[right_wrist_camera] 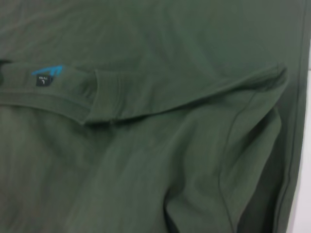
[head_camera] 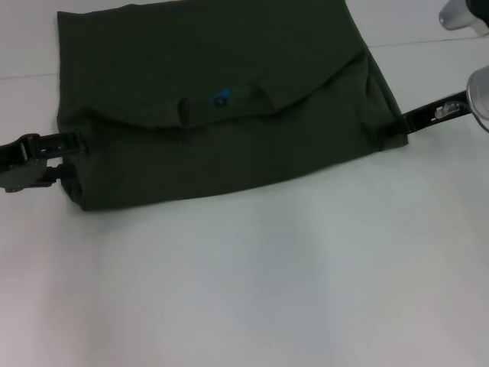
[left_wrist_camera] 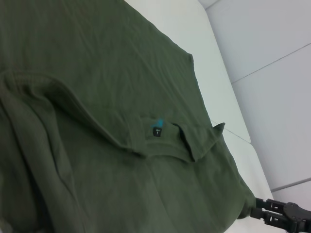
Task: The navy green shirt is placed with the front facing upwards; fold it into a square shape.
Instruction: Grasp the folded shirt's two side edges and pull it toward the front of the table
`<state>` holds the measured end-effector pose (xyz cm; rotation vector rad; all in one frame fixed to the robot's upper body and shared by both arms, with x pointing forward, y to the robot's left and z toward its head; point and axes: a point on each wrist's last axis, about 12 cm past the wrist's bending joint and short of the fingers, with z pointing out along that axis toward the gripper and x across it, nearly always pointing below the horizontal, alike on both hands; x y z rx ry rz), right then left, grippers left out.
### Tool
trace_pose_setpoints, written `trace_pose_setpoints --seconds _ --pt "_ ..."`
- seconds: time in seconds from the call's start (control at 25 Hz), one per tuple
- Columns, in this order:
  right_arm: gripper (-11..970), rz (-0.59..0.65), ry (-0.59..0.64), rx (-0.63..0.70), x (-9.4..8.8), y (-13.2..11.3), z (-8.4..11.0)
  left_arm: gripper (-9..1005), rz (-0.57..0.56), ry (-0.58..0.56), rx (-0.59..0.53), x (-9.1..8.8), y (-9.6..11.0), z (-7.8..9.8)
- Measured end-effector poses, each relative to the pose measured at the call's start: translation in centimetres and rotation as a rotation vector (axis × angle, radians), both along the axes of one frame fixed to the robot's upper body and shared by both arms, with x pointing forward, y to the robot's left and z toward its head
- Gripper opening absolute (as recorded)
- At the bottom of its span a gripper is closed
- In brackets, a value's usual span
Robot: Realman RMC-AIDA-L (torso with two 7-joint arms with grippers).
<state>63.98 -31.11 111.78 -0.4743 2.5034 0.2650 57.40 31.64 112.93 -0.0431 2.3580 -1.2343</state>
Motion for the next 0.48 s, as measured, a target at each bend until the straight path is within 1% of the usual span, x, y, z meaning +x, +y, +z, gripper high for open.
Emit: trace_pose_setpoints --seconds 0.2,0.48 --pt "630 0.012 0.025 -0.018 -0.12 0.42 -0.69 947 0.003 0.0 -0.001 0.02 0.02 0.01" --pt "628 -0.004 0.021 -0.021 -0.12 0.17 -0.8 947 0.004 -0.002 -0.002 0.07 -0.01 0.04"
